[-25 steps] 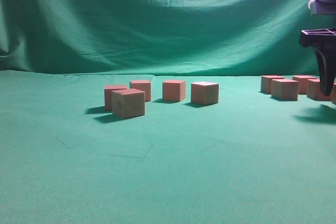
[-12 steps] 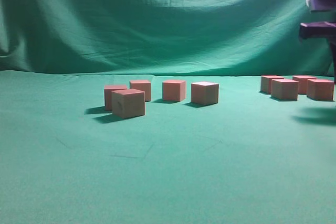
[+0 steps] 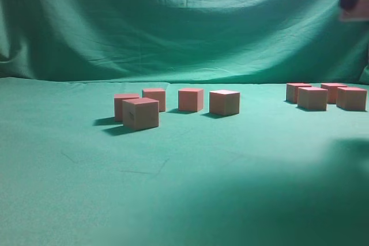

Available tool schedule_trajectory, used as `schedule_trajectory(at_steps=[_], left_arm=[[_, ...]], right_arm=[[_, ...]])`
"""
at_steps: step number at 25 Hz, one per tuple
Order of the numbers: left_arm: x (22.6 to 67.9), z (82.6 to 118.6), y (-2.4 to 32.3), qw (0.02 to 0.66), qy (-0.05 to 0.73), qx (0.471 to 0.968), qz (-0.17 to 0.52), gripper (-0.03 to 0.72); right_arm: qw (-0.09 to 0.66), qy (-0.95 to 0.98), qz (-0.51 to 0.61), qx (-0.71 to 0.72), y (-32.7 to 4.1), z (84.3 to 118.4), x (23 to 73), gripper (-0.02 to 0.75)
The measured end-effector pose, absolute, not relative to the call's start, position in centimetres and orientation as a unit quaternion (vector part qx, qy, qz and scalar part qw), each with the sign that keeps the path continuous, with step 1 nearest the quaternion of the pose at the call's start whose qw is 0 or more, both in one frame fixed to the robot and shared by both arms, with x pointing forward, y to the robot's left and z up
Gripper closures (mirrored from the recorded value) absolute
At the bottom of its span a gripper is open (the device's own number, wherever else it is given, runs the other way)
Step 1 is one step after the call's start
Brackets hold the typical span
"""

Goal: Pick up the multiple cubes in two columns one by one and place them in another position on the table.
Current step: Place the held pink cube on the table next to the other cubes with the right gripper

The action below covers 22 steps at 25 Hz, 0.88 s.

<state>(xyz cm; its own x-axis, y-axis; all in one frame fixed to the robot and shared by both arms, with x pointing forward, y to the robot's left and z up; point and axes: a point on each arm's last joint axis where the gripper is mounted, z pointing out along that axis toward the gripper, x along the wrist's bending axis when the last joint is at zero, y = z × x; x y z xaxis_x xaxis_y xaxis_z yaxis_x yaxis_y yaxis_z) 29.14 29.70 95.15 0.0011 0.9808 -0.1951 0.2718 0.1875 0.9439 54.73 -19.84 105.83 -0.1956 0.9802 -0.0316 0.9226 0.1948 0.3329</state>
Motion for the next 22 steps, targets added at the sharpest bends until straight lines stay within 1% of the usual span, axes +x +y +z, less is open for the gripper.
schedule_trajectory(at_steps=[2, 4, 8, 12, 16, 22], left_arm=[[29.1, 95.2, 29.7, 0.48, 0.603, 0.52, 0.369, 0.688], [29.1, 95.2, 29.7, 0.48, 0.603, 0.52, 0.369, 0.688], [29.1, 95.2, 29.7, 0.48, 0.603, 0.52, 0.369, 0.688], [29.1, 95.2, 29.7, 0.48, 0.603, 0.52, 0.369, 0.688], [29.1, 95.2, 29.7, 0.48, 0.603, 0.52, 0.369, 0.688], [29.1, 95.2, 29.7, 0.48, 0.603, 0.52, 0.369, 0.688]], right_arm=[[0.111, 0.799, 0.131, 0.576, -17.6, 106.3, 53.2, 0.477], [0.096, 0.832, 0.14, 0.529, -15.3, 106.0, 51.9, 0.477], [0.068, 0.89, 0.169, 0.419, -10.7, 105.0, 49.5, 0.477], [0.053, 0.927, 0.19, 0.318, -6.7, 103.2, 48.2, 0.477], [0.048, 0.946, 0.184, 0.264, -4.4, 100.7, 48.0, 0.477], [0.037, 0.953, 0.163, 0.254, -3.1, 98.1, 49.0, 0.477]])
